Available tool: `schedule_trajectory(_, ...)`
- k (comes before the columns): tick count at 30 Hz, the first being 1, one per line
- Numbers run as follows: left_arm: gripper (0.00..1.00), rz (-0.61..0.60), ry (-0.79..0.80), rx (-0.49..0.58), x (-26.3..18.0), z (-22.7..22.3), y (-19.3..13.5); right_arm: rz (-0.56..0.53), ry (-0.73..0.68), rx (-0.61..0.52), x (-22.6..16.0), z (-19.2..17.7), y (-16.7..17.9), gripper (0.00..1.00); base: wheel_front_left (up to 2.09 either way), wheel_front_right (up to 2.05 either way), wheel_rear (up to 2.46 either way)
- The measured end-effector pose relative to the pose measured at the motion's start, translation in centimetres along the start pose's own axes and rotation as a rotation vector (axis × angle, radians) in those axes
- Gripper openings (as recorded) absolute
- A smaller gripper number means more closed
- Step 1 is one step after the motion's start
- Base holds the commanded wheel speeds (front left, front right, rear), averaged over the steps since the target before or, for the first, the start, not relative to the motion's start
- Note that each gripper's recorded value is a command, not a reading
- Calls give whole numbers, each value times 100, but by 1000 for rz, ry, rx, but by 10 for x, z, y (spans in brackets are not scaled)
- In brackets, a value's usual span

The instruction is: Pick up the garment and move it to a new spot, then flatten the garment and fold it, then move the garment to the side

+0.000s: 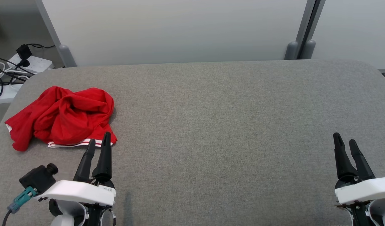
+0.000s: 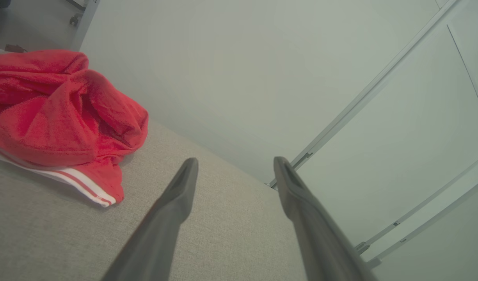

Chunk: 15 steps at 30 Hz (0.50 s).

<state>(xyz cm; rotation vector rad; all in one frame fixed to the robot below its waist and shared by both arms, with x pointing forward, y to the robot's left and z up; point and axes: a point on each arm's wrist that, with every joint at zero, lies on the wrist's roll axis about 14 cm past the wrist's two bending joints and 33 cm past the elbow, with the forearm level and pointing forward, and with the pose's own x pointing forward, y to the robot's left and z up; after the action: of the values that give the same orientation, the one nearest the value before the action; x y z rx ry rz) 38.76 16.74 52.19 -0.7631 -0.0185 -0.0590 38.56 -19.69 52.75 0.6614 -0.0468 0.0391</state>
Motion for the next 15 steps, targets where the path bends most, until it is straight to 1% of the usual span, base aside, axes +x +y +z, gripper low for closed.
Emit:
schedule_trajectory(1, 100, 0, 0, 0, 0, 0, 0, 0, 0, 0, 0, 0, 0, 100, 0, 0, 0)
schedule_trajectory(8, 100, 7, 5, 123, -1, 0, 3, 12, 2, -112, -1, -1, 2, 100, 0, 0, 0)
schedule_trajectory(15, 100, 6, 13, 211, -2, -5, 3, 8, 12, -204, -2, -6, -1, 100, 0, 0, 0)
